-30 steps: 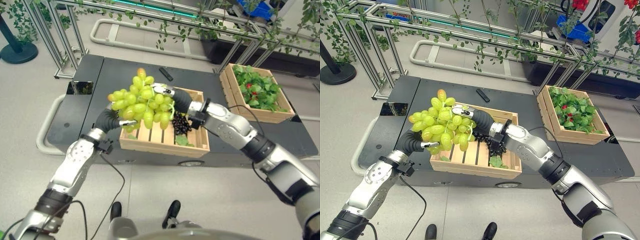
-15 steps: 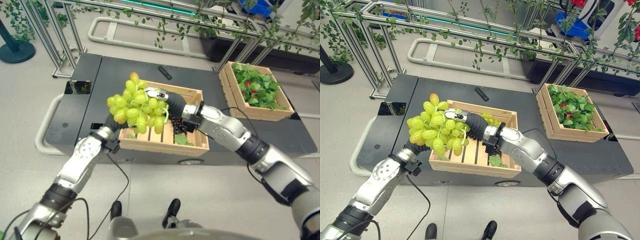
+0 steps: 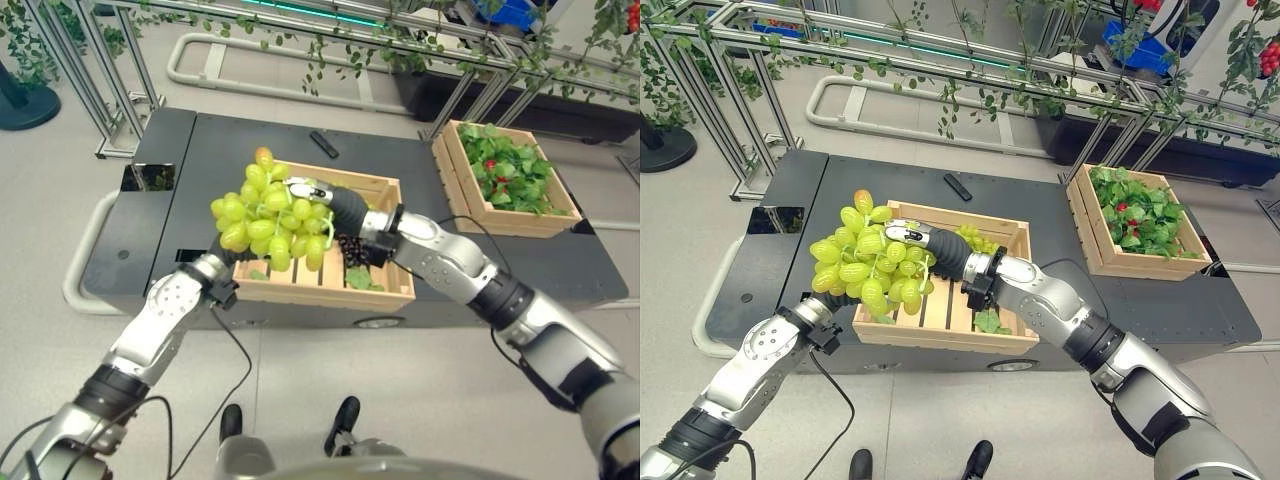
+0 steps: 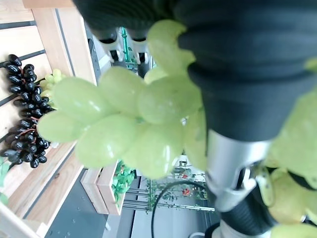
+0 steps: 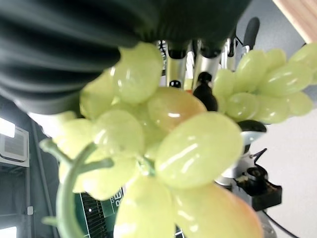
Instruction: Pick up the fruits from the basket on one side to the basket on the other side
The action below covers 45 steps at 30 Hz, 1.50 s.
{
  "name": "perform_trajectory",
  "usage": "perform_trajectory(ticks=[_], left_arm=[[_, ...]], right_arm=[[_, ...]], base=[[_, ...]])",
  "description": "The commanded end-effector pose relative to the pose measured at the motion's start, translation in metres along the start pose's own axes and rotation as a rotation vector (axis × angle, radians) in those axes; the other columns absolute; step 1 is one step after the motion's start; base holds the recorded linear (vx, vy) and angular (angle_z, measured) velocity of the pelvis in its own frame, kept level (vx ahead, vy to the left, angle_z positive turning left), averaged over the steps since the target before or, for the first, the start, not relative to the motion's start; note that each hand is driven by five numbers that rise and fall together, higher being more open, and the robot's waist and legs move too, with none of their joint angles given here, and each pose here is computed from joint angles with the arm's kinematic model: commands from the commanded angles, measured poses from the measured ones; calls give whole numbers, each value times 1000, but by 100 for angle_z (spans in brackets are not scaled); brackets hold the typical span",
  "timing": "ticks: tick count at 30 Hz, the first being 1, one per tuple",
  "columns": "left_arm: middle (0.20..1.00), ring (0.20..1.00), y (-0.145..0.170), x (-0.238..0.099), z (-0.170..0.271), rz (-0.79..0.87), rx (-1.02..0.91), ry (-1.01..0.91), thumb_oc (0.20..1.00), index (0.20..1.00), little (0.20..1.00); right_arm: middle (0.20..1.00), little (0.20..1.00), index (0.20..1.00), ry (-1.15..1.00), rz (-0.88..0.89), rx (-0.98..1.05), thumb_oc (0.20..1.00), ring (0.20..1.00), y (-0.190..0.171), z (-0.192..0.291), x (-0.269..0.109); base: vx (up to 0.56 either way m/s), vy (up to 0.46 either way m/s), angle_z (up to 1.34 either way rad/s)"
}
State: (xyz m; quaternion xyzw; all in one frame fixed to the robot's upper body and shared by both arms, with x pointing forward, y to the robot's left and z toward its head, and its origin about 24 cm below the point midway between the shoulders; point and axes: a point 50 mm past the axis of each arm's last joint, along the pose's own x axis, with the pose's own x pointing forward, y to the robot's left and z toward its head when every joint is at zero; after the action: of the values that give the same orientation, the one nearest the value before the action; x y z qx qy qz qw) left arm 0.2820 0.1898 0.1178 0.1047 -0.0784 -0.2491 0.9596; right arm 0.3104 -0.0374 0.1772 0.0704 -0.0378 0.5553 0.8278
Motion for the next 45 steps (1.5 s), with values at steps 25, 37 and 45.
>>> perform_trajectory(ticks=[25,37,45], left_arm=[[200,200,1,0,18,16,-59,-133,200,200,200],[200,200,13,-23,12,90,-70,-113,200,200,200],[200,200,24,-50,10,141,-52,-87,200,200,200]], right_arm=[[200,200,200,-120,105,-23,200,200,19,22,14],[1000,1000,1000,-103,19,-36,1000,1000,3,18,-12],[1000,1000,1000,-56,-124,-108,1000,1000,-21,18,-66]], base=[[0,0,0],[0,0,0],[-1,1,3]])
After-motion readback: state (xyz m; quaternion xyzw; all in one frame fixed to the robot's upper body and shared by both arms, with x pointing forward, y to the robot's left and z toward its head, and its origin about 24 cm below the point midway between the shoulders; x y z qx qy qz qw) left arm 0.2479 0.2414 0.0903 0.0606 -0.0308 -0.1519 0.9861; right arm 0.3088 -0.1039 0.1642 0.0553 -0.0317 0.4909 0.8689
